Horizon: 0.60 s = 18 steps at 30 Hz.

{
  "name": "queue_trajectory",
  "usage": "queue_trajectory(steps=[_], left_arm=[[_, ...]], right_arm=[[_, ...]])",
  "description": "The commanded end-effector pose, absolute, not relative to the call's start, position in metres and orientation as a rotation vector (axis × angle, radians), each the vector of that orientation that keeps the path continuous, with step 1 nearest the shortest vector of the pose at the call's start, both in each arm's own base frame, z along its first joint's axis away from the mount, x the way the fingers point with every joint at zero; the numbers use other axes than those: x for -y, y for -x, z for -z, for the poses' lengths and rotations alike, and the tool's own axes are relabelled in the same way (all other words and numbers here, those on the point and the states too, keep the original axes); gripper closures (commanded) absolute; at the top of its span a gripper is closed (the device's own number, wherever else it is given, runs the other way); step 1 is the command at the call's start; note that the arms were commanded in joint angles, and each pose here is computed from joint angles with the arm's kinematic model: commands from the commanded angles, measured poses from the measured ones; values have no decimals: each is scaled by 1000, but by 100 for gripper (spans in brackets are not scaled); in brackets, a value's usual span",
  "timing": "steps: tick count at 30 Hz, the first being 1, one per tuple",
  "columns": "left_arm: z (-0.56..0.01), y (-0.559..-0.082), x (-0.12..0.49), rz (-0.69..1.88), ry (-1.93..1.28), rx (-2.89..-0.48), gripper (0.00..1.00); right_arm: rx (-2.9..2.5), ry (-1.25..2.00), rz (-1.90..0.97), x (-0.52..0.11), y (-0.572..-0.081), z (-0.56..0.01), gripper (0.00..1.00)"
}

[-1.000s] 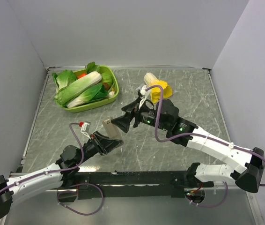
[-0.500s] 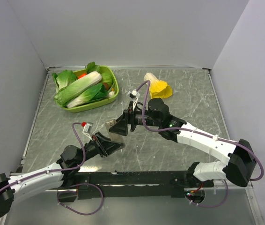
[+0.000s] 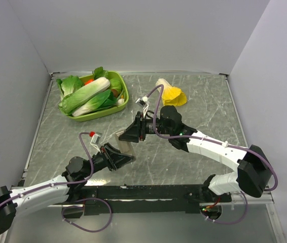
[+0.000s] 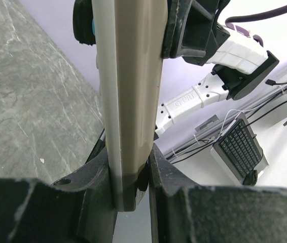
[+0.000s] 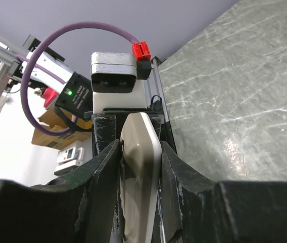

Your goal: Load the batteries into the remote control

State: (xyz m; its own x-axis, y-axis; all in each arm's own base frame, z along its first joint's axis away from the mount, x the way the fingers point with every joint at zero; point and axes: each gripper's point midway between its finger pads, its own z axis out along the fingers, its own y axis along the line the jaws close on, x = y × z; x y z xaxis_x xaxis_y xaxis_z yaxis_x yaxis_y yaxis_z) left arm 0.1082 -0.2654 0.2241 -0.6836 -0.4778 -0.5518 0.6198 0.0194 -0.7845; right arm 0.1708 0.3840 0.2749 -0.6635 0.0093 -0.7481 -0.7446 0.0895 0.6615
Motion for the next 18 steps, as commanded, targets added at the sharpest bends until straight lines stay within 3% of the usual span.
queue_trajectory(steps=[1,4,6,10,13,18], left_arm=[[-233,-97,263,1805,-222,-1434,98],[-236,-94,262,1816,-232,-1419,99],[-238,-92,261,1823,-240,-1407,98],[-245,-94,262,1808,-249,-1401,98],[-235,-102,264,1748,-235,-1460,99],[-223,-110,268,1675,-226,-1548,99]], right_arm=[[-1714,758,-1654,-386,-170,-278,87],[-1698,772,-1648,-386,-170,-276,96],[-1689,790,-1648,-385,-167,-272,97],[-1664,818,-1646,-382,-165,-277,55],[-1644,821,-1621,-377,-165,-289,31],[-1658,810,-1494,-362,-172,-302,13]])
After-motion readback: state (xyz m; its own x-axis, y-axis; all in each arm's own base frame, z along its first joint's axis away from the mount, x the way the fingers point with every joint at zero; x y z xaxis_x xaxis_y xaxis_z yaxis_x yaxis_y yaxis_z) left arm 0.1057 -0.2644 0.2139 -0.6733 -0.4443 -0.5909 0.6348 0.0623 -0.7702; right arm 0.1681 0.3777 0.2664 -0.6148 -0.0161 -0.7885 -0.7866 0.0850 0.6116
